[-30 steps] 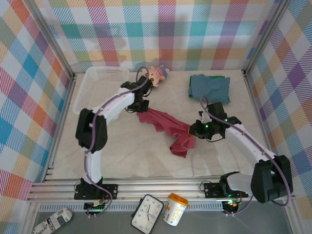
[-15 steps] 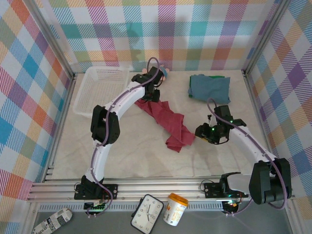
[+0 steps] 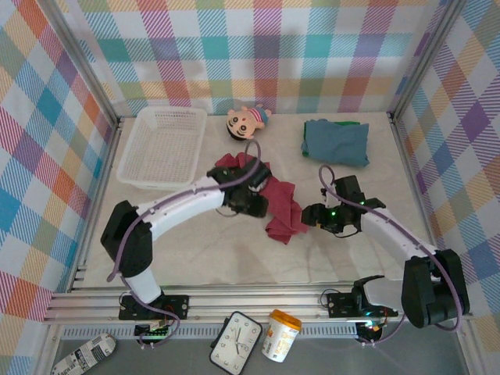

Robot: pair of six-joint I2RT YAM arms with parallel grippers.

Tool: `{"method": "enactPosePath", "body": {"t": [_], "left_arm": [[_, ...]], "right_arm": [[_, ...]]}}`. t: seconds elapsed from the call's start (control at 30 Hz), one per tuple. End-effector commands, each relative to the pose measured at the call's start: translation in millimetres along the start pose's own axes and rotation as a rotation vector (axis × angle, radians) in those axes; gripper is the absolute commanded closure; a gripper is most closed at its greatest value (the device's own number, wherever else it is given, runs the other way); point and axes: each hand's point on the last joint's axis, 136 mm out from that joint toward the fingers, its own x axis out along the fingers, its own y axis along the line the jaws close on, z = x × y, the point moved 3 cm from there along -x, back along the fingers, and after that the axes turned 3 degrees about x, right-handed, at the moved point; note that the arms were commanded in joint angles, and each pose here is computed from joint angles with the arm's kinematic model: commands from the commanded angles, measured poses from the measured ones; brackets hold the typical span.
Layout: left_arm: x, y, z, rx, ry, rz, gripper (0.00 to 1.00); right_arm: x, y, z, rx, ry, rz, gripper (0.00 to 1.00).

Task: Fold and stack the tank tops

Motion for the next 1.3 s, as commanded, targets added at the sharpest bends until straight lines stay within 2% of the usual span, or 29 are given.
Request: {"method": "enactPosePath", "body": {"t": [0.0, 0.07, 0.17, 0.23, 0.33, 0.4, 0.57, 0.8, 0.93, 1.03, 1.2, 1.27], "left_arm": [[21.3, -22.8, -18.8, -0.07, -0.017, -0.051, 0.49], [31.5, -42.1, -27.9, -0.069, -0.024, -0.083, 0.49], [46.2, -69.4, -33.3, -0.051, -0.048, -0.102, 0.49], [57.0, -81.4, -34.0, -0.044, -0.059, -0.098, 0.49], [71.8, -90.5, -34.3, -0.048, -0.061, -0.089, 0.49], [81.5, -93.9, -35.6, -0.044, -0.054, -0.074, 0.49], [104.0, -83.5, -45.1, -0.051, 0.003, 0.029, 0.51], [108.8, -68.8, -37.6, -0.084, -0.014, 0.118, 0.55], [109.0, -69.5, -34.2, -0.096, -0.024, 0.108, 0.58], [111.9, -66.8, -37.1, -0.087, -0.003, 0.138, 0.65], [104.8, -47.9, -42.6, -0.055, 0.035, 0.25, 0.94], [94.1, -41.6, -42.1, -0.041, 0.02, 0.262, 1.0]], "right_arm": [[16.8, -1.1, 3.1, -0.021, -0.003, 0.009, 0.35], [24.2, 1.2, 4.2, -0.019, 0.008, 0.022, 0.35], [33.6, 2.6, 7.9, 0.001, 0.014, 0.046, 0.41], [37.0, 5.0, 10.3, 0.009, 0.019, 0.064, 0.5], [34.7, 11.0, 13.8, 0.024, 0.012, 0.089, 0.7], [30.2, 13.2, 15.2, 0.042, 0.003, 0.094, 0.77], [21.5, 16.7, 13.8, 0.108, 0.022, 0.14, 0.86], [21.4, 18.2, -0.5, 0.194, 0.077, 0.21, 0.9], [21.2, 14.8, -6.8, 0.208, 0.087, 0.204, 0.9], [21.1, 13.3, -8.7, 0.214, 0.091, 0.204, 0.91], [7.3, 12.9, -2.5, 0.23, 0.055, 0.217, 0.93], [-1.5, 14.4, 2.1, 0.234, 0.033, 0.222, 0.94]]}}
